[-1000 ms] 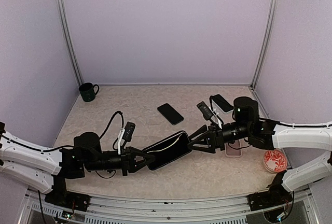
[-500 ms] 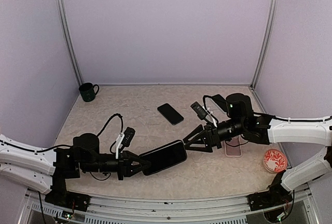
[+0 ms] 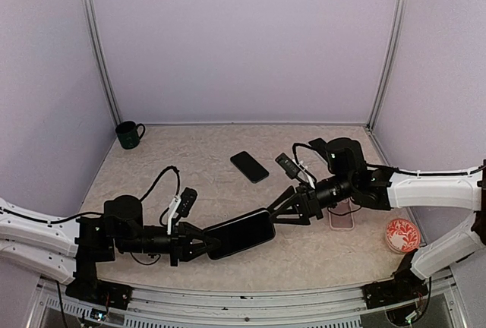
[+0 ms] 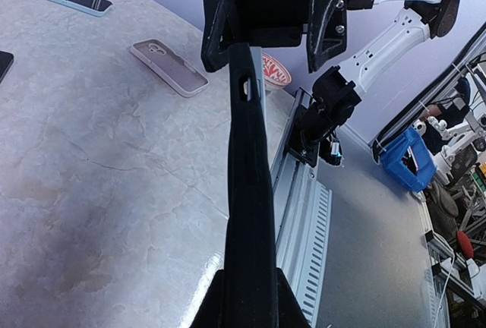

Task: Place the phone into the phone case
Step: Press the top right corner of the phone case.

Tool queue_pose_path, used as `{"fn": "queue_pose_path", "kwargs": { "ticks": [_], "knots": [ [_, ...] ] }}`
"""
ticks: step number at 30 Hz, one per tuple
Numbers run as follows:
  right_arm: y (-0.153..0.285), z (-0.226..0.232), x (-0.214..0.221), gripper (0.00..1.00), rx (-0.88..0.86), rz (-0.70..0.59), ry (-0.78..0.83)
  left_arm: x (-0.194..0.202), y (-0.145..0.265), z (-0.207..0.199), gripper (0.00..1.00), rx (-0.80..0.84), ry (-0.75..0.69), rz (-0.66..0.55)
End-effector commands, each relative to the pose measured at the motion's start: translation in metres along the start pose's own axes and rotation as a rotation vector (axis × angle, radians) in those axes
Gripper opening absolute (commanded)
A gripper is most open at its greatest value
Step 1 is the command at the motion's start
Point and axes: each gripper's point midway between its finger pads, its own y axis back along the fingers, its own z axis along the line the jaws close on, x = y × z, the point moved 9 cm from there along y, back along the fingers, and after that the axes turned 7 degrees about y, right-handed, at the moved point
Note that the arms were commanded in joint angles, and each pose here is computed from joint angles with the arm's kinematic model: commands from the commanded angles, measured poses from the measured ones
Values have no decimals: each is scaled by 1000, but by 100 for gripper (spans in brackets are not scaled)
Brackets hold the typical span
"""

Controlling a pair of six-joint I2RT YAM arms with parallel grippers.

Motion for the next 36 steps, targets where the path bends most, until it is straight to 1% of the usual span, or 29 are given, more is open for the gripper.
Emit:
{"fn": "queue_pose_path", "kwargs": {
  "ticks": [1,4,8,14,16,18,22,26,27,28,30,32,36],
  "knots": [
    [-5,3,-7,61,-77,-5,23,-18,2,-17,0,86,-44,-77],
    [-8,1,-7,51,-89,0,22,-17,-1,-16,0,88,-39,-71],
    [-10,-1,-7,34,-109,2,21,-15,-4,-15,0,90,-35,-60],
    [-12,0,-6,20,-141,7,14,-14,-6,-13,0,77,-34,-58],
    [-12,0,-6,13,-135,8,15,-15,-5,-13,0,68,-33,-64],
    [-11,-1,-6,8,-117,9,19,-15,-5,-11,0,56,-29,-70],
    [-9,-3,-8,0,-42,11,30,-17,-5,-7,0,20,-11,-84],
    [-6,-4,-12,0,54,5,46,-18,-6,-2,0,-4,21,-97],
    [-6,-4,-13,4,83,3,56,-19,-6,-1,0,-6,27,-100],
    [-5,-4,-14,10,107,1,65,-19,-7,-1,0,-6,32,-103],
    [-5,-4,-15,14,148,2,77,-19,-7,-2,0,-4,36,-107],
    [-5,-1,-17,13,192,-6,103,-21,-7,-2,0,-6,39,-114],
    [-5,2,-18,2,276,-19,139,-22,-6,-1,0,-13,44,-123]
  ]
}}
